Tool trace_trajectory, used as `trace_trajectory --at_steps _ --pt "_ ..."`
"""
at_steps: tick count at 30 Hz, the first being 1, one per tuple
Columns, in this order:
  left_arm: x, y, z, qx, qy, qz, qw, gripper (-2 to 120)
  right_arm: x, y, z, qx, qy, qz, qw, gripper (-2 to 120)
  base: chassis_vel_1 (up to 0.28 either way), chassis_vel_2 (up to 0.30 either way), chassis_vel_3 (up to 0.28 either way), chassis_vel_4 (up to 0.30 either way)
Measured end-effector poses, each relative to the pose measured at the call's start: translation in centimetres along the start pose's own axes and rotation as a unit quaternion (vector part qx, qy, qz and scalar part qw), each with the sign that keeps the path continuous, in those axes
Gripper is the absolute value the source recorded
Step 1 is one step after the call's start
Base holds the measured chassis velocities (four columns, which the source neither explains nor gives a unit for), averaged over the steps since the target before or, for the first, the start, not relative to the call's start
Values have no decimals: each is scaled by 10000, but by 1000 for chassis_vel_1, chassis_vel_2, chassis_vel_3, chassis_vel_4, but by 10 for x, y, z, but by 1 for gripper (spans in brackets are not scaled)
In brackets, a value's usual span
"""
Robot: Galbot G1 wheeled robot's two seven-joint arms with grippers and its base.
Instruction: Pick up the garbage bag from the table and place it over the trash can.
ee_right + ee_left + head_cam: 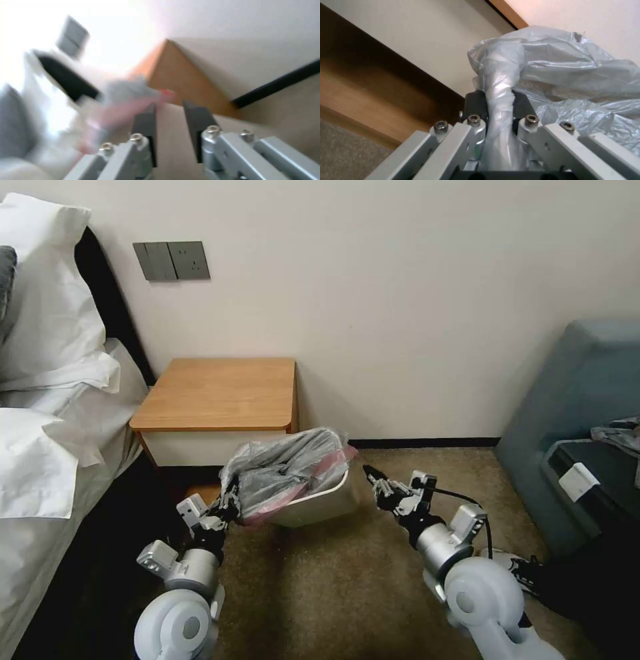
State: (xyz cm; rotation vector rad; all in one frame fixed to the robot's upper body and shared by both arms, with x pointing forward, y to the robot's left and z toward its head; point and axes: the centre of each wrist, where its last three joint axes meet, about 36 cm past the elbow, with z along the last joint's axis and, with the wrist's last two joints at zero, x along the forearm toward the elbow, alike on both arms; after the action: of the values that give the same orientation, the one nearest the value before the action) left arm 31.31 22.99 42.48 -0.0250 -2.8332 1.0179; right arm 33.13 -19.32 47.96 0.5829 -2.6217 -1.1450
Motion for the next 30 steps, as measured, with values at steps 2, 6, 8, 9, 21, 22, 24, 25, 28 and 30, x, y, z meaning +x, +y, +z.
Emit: trace_trajectory --at_steps 2,6,8,9,21,22,24,25,28,30 --pt "0 0 0 6 -2 2 10000 6 -1 5 -2 -558 -51 -124 9983 31 0 0 0 0" --pt "-1 -1 0 23 0 8 10000 6 -5 11 -6 -1699 -94 -392 9846 47 0 0 0 0" --pt "-1 -1 0 27 0 14 10000 6 -6 11 -6 -1843 -96 -417 9819 51 0 0 0 0" --pt "-1 -1 -1 33 -2 23 10000 6 -8 11 -5 -2070 -87 -446 9773 58 0 0 0 0" --pt "-1 -1 -4 32 -22 48 10000 6 -19 8 6 -2336 -26 -414 9714 97 0 0 0 0" --pt "-2 -1 -4 33 -26 50 10000 6 -19 9 7 -2338 -24 -412 9714 99 0 0 0 0" --pt "-2 -1 -4 34 -32 55 10000 6 -18 9 8 -2349 -20 -413 9711 100 0 0 0 0" --pt "-2 -1 -4 34 -32 55 10000 6 -18 9 8 -2349 -20 -413 9711 100 0 0 0 0" --pt "-3 -2 -4 41 -26 62 10000 6 -19 10 9 -2345 -13 -450 9711 100 0 0 0 0" --pt "-3 -2 -4 44 -25 62 10000 6 -21 10 9 -2350 -17 -466 9709 99 0 0 0 0"
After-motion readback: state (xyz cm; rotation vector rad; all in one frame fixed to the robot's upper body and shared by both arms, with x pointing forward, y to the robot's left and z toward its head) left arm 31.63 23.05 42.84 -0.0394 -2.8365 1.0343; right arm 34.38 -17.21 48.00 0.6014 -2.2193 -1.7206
